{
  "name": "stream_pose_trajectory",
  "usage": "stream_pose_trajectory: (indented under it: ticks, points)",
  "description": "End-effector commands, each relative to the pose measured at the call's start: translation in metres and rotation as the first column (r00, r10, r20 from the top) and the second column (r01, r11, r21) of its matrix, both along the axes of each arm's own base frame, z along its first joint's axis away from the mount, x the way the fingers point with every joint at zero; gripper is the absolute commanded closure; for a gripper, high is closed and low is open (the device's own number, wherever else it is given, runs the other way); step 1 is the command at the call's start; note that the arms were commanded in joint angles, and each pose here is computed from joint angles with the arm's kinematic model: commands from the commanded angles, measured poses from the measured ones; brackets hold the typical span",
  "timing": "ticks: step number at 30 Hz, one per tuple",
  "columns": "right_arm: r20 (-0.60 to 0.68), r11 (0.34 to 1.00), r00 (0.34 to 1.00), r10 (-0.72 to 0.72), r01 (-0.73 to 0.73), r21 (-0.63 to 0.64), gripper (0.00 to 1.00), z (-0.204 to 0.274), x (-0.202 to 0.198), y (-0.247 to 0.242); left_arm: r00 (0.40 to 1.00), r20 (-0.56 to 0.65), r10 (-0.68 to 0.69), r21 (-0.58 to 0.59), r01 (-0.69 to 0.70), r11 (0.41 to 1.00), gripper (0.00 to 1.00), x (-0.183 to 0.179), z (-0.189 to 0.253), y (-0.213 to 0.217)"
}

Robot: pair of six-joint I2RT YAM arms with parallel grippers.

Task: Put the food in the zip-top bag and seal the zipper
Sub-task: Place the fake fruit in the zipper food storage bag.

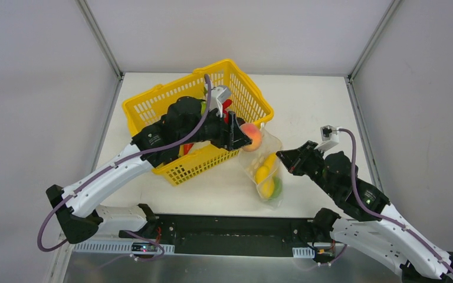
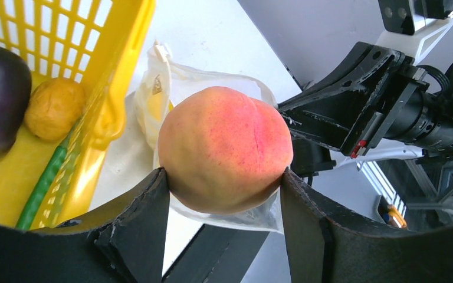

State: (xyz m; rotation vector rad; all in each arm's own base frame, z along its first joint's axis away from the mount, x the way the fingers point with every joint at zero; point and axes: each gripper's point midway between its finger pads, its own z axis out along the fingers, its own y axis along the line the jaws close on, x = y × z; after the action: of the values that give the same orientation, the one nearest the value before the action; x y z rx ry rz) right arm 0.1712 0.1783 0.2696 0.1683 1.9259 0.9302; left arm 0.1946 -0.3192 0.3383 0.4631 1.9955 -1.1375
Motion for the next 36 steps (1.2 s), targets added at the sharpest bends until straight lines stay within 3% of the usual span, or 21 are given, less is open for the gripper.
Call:
stream_pose_trajectory:
  ticks: [1,6,19,26,31,33,36]
  points:
    - [0.033,0.999,0.999,0.006,-0.008,0.044,1.00,0.013,0.001,0.003,0.996,0.083,-0.030,-0.018,0.032,0.999,0.82,-0.002,0.029,-0.018]
    - [0.044,0.999,0.999,-0.004,0.001,0.050,1.00,0.013,0.001,0.001,0.997,0.075,-0.034,0.088,0.028,0.996,0.81,-0.002,0.007,-0.028]
    - [0.076,0.996,0.996,-0.050,0.044,0.084,1.00,0.022,0.004,-0.008,0.996,0.036,-0.084,0.216,0.074,0.974,0.73,0.001,-0.035,-0.066]
    - [0.084,0.991,0.991,-0.107,0.100,0.091,1.00,0.021,0.008,-0.018,0.995,0.061,-0.078,0.223,0.063,0.973,0.34,0.002,-0.034,-0.061]
    - [0.080,0.990,0.990,-0.118,0.111,0.085,1.00,0.018,0.010,-0.019,0.993,0.095,-0.070,0.216,0.048,0.975,0.18,0.000,-0.026,-0.051]
    - [0.077,0.990,0.990,-0.119,0.113,0.083,1.00,0.016,0.010,-0.019,0.993,0.095,-0.073,0.214,0.051,0.976,0.06,-0.001,-0.026,-0.050]
    - [0.075,0.991,0.990,-0.119,0.113,0.078,1.00,0.015,0.010,-0.020,0.992,0.107,-0.062,0.212,0.038,0.977,0.04,-0.002,-0.023,-0.045]
